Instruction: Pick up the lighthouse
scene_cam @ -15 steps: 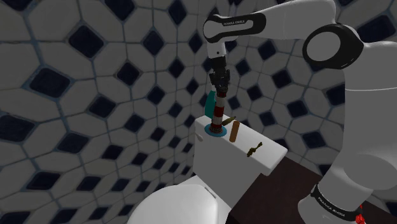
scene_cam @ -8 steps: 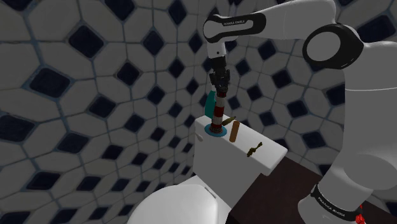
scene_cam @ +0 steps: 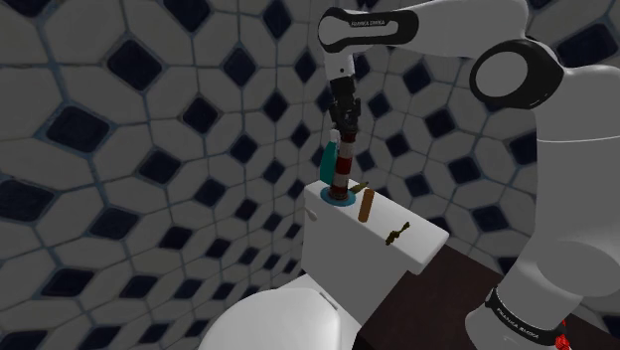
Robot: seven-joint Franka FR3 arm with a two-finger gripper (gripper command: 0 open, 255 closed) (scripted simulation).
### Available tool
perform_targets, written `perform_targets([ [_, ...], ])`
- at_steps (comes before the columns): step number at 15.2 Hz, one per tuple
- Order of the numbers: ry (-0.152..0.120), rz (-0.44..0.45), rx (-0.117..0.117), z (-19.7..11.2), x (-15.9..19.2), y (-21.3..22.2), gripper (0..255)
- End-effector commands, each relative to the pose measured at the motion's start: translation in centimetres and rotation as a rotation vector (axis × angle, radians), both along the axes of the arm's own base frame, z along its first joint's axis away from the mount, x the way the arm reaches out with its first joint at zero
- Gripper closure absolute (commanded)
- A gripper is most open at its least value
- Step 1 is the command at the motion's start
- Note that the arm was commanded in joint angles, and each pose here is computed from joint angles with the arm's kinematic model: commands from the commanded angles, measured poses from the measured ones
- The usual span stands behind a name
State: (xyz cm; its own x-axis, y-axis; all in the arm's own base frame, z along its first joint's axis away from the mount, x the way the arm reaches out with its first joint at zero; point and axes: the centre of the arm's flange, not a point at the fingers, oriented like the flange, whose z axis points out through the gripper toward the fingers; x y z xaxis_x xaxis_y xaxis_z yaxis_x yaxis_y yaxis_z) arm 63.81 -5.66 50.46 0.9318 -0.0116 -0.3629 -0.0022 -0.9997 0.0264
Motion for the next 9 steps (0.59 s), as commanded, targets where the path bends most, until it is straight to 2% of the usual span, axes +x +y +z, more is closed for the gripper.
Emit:
perform_targets([
  [1, -0.001, 0.000, 0.000, 1.2, 0.0, 0.0, 255],
  [7, -0.001, 0.000, 0.000, 4.4, 0.0, 0.0, 255],
  [9, -0.001, 0.000, 0.000, 4.5, 0.0, 0.0, 255],
])
